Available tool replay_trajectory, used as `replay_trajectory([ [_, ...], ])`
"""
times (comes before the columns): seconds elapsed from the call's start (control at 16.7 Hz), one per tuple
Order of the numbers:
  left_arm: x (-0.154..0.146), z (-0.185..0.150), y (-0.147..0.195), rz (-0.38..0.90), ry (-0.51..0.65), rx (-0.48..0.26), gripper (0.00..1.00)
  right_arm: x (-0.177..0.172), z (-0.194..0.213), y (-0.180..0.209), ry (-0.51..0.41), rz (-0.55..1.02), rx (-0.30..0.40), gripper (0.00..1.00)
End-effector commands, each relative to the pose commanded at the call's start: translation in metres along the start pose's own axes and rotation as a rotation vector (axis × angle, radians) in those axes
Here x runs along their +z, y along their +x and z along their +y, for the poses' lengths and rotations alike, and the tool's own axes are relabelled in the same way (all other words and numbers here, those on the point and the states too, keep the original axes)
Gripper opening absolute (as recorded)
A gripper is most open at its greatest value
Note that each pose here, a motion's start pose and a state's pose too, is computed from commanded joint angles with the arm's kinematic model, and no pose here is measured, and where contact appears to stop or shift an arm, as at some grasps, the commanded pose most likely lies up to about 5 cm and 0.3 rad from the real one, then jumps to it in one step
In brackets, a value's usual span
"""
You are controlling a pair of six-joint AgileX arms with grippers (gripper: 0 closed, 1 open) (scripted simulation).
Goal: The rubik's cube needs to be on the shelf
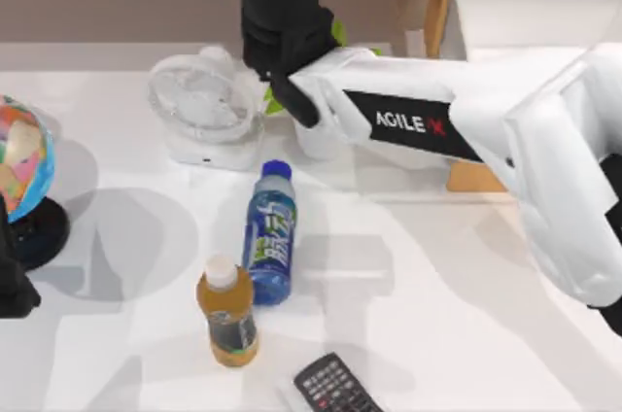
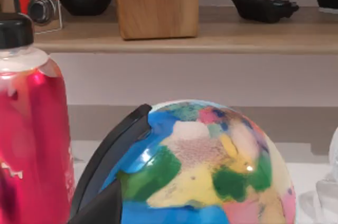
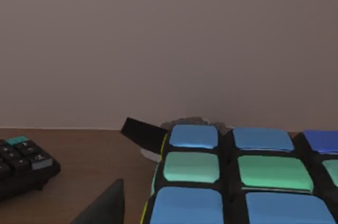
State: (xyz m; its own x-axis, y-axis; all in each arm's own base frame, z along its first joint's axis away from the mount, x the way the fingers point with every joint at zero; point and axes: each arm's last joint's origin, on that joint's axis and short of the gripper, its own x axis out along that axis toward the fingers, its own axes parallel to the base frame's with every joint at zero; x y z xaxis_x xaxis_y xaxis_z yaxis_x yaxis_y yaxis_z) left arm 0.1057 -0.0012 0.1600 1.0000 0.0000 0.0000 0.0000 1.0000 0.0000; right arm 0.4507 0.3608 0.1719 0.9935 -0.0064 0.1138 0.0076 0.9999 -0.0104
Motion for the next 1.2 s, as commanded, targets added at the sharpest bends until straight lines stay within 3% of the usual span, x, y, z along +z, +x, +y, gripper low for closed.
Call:
replay_trajectory([
  [0.24,0.000,0.000,0.000,0.000,0.000,0.000,1.00,0.025,-0.018,-0.015,-0.043,-0.100,0.036,1.00],
  [0.48,0.000,0.000,0.000,0.000,0.000,0.000,1.00,0.043,-0.046,-0.058,-0.189,-0.229,0.102,1.00],
  [0.66,0.000,0.000,0.000,0.000,0.000,0.000,1.00,0.032,-0.083,-0.101,-0.394,-0.285,0.133,1.00],
  [0.96,0.000,0.000,0.000,0.000,0.000,0.000,1.00,-0.010,-0.164,-0.179,-0.838,-0.277,0.174,1.00],
  [1.2,0.000,0.000,0.000,0.000,0.000,0.000,1.00,-0.034,-0.222,-0.221,-1.186,-0.203,0.165,1.00],
])
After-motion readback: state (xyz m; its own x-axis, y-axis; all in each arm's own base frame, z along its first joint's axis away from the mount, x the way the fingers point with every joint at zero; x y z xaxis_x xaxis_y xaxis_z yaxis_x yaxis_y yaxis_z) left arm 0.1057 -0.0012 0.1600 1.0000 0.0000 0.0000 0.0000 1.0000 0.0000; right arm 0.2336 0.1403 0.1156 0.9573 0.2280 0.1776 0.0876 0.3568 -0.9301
